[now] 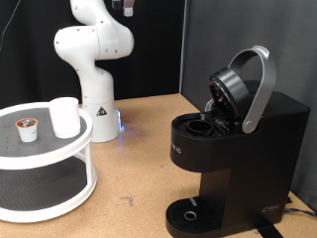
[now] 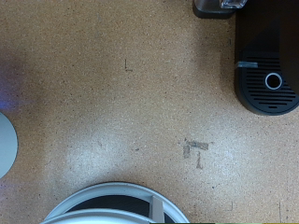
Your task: Make a cup of coffee with the keurig machine
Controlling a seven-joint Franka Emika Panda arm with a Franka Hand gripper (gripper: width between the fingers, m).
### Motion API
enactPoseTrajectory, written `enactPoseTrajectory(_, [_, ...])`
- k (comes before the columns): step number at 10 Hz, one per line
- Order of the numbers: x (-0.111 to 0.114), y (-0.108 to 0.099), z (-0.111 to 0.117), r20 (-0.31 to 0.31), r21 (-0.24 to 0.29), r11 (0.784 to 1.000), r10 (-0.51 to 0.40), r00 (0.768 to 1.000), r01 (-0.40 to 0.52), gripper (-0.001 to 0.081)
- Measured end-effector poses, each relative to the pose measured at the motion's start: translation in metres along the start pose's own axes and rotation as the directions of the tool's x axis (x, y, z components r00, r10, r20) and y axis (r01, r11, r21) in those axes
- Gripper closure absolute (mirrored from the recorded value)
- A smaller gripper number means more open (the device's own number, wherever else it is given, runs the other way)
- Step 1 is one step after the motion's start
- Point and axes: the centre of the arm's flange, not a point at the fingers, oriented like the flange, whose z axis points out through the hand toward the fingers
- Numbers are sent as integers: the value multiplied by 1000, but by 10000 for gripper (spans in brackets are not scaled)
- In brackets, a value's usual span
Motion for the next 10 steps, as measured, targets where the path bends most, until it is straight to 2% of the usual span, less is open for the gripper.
enactPoseTrajectory(2, [-6, 6, -1, -4, 1, 1000, 13, 1000, -13, 6])
enactPoseTrajectory(3, [-17, 14, -2, -2, -8, 1000, 23, 1000, -23, 6])
enactPoseTrajectory(7, [-75, 48, -2, 34, -1, 1000, 0, 999, 0, 6])
enactPoseTrajectory(10, [-82, 52, -1, 31, 2, 1000, 0, 1000, 0, 6])
